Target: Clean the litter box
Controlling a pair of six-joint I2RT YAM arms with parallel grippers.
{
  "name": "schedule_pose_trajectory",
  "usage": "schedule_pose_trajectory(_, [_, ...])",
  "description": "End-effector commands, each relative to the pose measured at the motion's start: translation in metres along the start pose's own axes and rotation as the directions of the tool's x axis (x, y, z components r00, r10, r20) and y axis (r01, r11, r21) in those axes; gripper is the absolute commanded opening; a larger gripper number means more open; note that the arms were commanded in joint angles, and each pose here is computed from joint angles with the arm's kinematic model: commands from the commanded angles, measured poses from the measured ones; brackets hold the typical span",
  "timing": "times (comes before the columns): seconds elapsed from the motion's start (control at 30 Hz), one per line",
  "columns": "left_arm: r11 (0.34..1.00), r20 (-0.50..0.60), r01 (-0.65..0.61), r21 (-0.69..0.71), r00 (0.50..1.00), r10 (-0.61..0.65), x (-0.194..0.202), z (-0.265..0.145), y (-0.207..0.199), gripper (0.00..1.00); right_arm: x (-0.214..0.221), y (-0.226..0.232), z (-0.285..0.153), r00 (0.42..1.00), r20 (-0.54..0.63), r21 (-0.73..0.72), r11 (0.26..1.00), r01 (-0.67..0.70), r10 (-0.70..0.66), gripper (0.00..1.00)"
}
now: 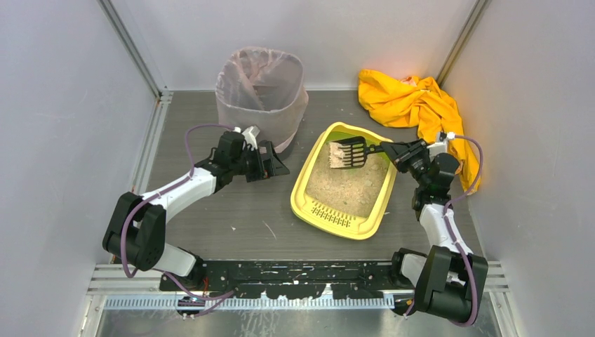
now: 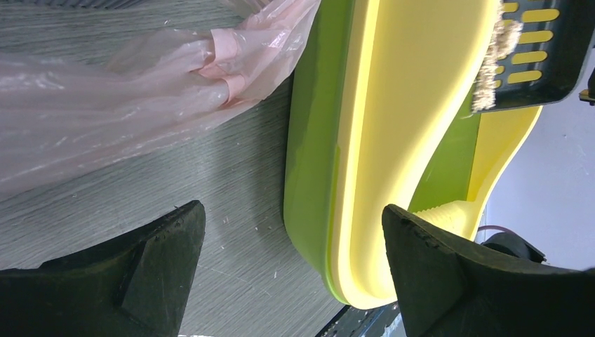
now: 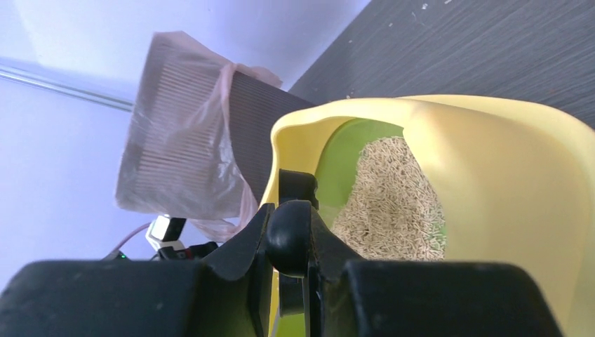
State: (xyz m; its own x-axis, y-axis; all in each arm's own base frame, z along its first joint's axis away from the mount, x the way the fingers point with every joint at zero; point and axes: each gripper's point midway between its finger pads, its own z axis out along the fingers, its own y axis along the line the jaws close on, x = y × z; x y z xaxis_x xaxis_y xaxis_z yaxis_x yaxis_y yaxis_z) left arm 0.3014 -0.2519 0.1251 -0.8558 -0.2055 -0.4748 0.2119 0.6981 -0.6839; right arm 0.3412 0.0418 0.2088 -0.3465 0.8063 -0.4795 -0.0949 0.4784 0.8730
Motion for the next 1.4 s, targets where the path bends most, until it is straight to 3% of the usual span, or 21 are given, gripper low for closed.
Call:
schedule_pose_trajectory(0.0, [0.997, 0.048, -0.035, 0.073, 0.998, 0.032, -0.014, -0.007, -0.023, 0.95, -0.017, 0.036, -0.009, 1.0, 0.03, -0.151, 0.989, -0.005, 0.009, 0.01])
schedule_pose_trajectory(0.67, [0.993, 0.053, -0.049, 0.108, 0.998, 0.043, -0.014, -0.004, -0.034, 0.95, -0.028, 0.027, -0.046, 0.954, 0.053, -0.33, 0.907, -0.262, 0.295, 0.01])
schedule_pose_trajectory(1.03, [0.993, 0.052, -0.049, 0.103, 0.998, 0.044, -0.014, -0.003, -0.032, 0.96, -0.034, 0.036, -0.047, 0.966, 0.073, -0.315, 0.925, -0.214, 0.248, 0.01])
schedule_pose_trajectory(1.37, [0.994, 0.044, -0.045, 0.102, 0.998, 0.041, -0.012, -0.001, -0.031, 0.96, -0.024, 0.029, -0.054, 0.993, 0.118, -0.162, 0.987, 0.001, 0.018, 0.01])
